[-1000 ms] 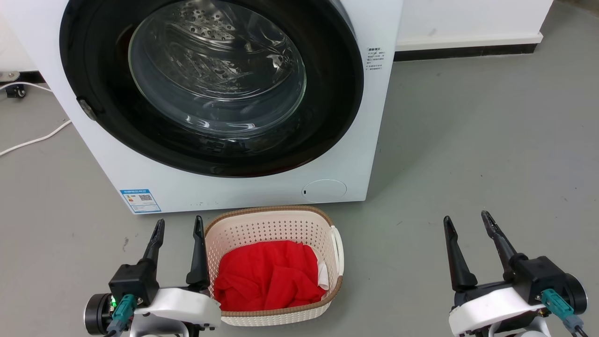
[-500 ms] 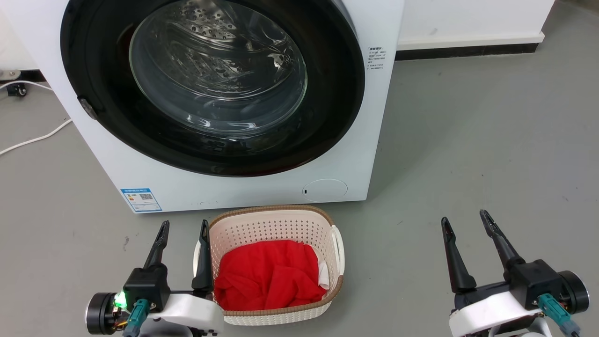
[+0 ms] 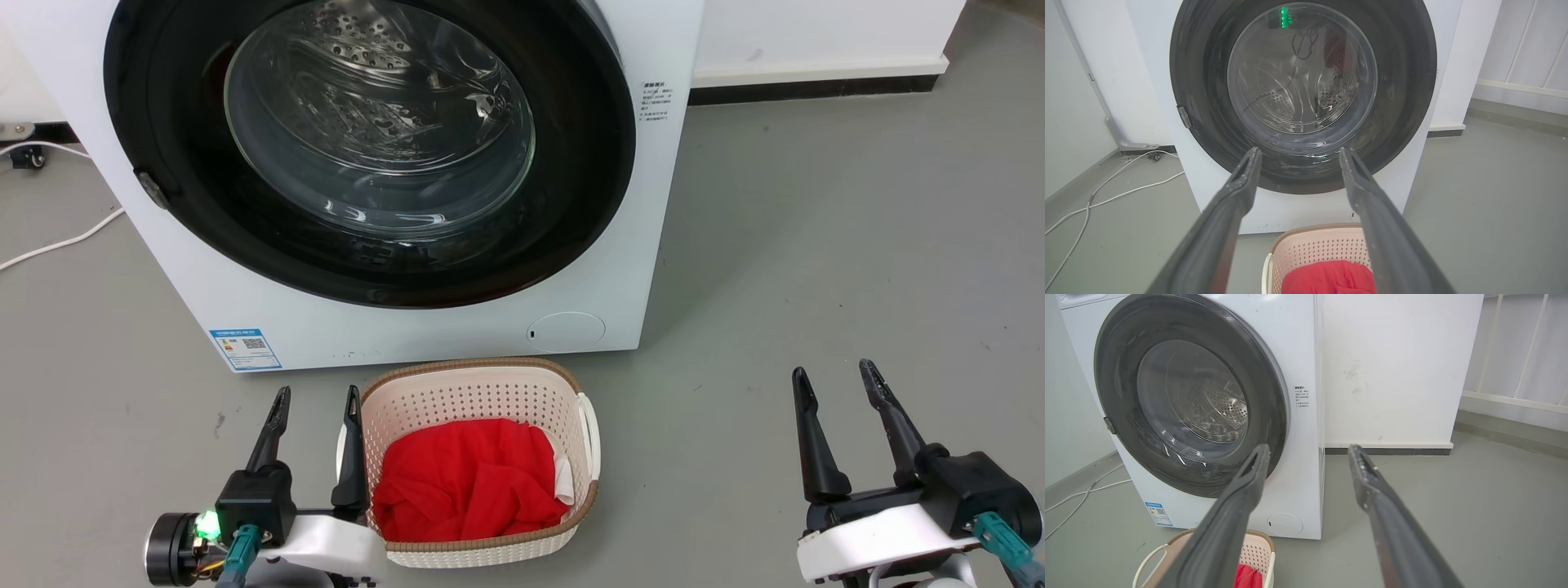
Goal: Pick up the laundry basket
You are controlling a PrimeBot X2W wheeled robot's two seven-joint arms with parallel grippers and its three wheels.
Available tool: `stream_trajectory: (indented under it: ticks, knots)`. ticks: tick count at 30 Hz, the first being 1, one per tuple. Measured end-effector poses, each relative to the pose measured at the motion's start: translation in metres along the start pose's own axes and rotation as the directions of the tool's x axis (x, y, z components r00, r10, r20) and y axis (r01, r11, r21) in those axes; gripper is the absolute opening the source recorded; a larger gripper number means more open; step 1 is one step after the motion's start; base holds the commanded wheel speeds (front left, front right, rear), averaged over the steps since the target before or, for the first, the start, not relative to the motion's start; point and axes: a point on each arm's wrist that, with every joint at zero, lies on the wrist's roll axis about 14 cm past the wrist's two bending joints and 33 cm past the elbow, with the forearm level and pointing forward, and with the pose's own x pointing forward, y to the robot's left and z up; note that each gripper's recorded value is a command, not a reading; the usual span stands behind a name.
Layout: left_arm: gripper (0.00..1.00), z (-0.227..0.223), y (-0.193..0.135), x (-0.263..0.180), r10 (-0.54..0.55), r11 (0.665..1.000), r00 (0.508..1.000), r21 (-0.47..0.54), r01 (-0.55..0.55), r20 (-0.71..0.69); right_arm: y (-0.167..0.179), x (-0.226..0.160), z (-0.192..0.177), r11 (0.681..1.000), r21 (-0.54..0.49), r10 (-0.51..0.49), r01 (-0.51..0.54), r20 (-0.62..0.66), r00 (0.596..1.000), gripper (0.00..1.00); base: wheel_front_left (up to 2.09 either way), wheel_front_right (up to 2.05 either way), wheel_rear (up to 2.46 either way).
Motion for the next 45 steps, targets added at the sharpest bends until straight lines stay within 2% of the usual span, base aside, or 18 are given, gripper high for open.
stream_trajectory:
  ticks: [8, 30, 37, 45]
  knots:
    - [1.0, 0.0, 0.002, 0.0, 0.006, 1.0, 1.0, 0.001, -0.006, -0.001, -0.002, 0.0, -0.002, 1.0, 0.027, -0.009, 0.009, -0.004, 1.0, 1.0, 0.0, 0.0, 0.0]
    - [1.0, -0.005, 0.006, -0.001, 0.024, 1.0, 1.0, 0.005, -0.023, -0.014, 0.005, -0.001, -0.01, 1.0, 0.017, 0.012, -0.012, -0.032, 0.999, 1.0, 0.0, 0.0, 0.0]
    - [1.0, 0.001, 0.018, 0.023, 0.031, 1.0, 1.0, 0.0, -0.031, 0.007, 0.017, 0.026, -0.011, 0.998, -0.01, 0.062, -0.062, -0.025, 0.998, 1.0, 0.0, 0.0, 0.0]
    - [1.0, -0.024, 0.045, 0.071, 0.035, 0.999, 0.998, 0.043, -0.032, -0.052, 0.037, 0.076, -0.046, 0.987, -0.042, 0.152, -0.157, -0.101, 0.983, 1.0, 0.0, 0.0, 0.0]
